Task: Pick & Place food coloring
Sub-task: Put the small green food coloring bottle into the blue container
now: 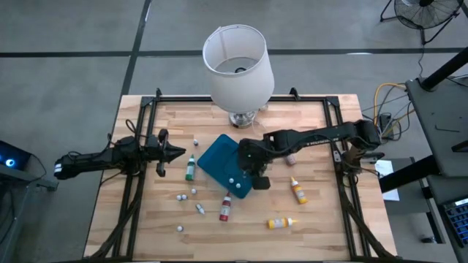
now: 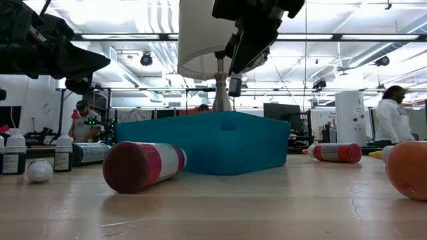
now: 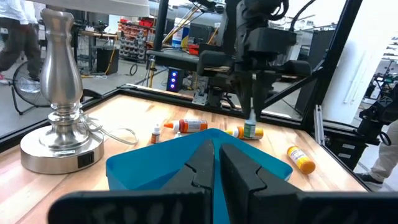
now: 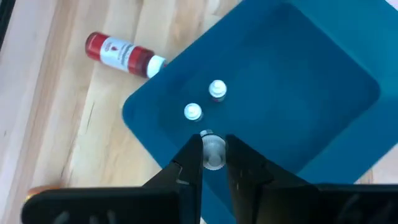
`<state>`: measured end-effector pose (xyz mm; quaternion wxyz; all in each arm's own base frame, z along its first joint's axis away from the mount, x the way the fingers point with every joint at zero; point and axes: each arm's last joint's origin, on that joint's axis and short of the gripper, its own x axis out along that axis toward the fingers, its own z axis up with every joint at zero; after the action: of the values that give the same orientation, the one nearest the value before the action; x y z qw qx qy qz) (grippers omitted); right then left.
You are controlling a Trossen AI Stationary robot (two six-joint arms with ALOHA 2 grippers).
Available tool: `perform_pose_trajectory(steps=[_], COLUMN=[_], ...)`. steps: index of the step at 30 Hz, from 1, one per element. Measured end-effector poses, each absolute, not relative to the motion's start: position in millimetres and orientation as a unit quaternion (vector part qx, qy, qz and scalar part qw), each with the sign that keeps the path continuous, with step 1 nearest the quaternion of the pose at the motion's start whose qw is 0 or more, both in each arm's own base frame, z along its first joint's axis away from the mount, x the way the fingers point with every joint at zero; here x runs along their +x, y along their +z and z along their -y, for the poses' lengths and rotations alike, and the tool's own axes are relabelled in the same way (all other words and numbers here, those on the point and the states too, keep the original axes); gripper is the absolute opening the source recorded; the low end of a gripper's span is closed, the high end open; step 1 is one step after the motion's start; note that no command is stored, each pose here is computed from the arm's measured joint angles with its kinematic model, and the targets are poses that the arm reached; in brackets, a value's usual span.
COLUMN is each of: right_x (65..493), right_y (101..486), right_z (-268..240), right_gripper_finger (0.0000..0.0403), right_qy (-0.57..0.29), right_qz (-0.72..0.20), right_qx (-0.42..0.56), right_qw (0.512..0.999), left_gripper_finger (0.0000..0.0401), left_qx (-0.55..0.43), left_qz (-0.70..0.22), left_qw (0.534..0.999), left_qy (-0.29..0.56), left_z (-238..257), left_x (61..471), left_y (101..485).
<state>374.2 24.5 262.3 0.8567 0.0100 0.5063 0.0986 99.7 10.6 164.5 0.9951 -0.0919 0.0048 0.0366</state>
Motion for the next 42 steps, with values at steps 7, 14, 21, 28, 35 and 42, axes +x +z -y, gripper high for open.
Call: perform_pose_trajectory(steps=[7, 14, 21, 28, 35, 42], right_x=[377.0, 392.5, 416.7, 434.0, 448.6, 459.6], right_y=[266.2, 259.0, 270.1, 273.6, 262.3, 244.4], right_z=[-10.1, 0.8, 0.5, -4.2, -6.9, -12.5], right_gripper_finger=[0.0038, 0.0038, 0.0038, 0.0038, 0.0038, 0.0038], right_qy=[0.065, 0.060, 0.093, 0.126, 0.159, 0.179], right_qz=[-0.498, -0.491, -0.465, -0.475, -0.502, -0.518], right_qx=[0.049, 0.048, -0.005, -0.054, -0.074, -0.078], right_qw=[0.863, 0.868, 0.881, 0.869, 0.847, 0.833], left_gripper_finger=[0.0000, 0.0000, 0.0000, 0.0000, 0.0000, 0.0000], left_qx=[-0.092, -0.092, -0.092, -0.092, -0.092, -0.092], left_qz=[-0.005, -0.005, -0.005, -0.005, -0.005, -0.006], left_qw=[0.995, 0.995, 0.995, 0.995, 0.995, 0.995], left_qy=[0.036, 0.036, 0.037, 0.037, 0.037, 0.037], left_z=[-10.6, -10.6, -10.6, -10.6, -10.6, -10.6], left_x=[99.7, 99.8, 99.8, 99.7, 99.7, 99.7], left_y=[164.6, 164.6, 164.5, 164.5, 164.4, 164.4])
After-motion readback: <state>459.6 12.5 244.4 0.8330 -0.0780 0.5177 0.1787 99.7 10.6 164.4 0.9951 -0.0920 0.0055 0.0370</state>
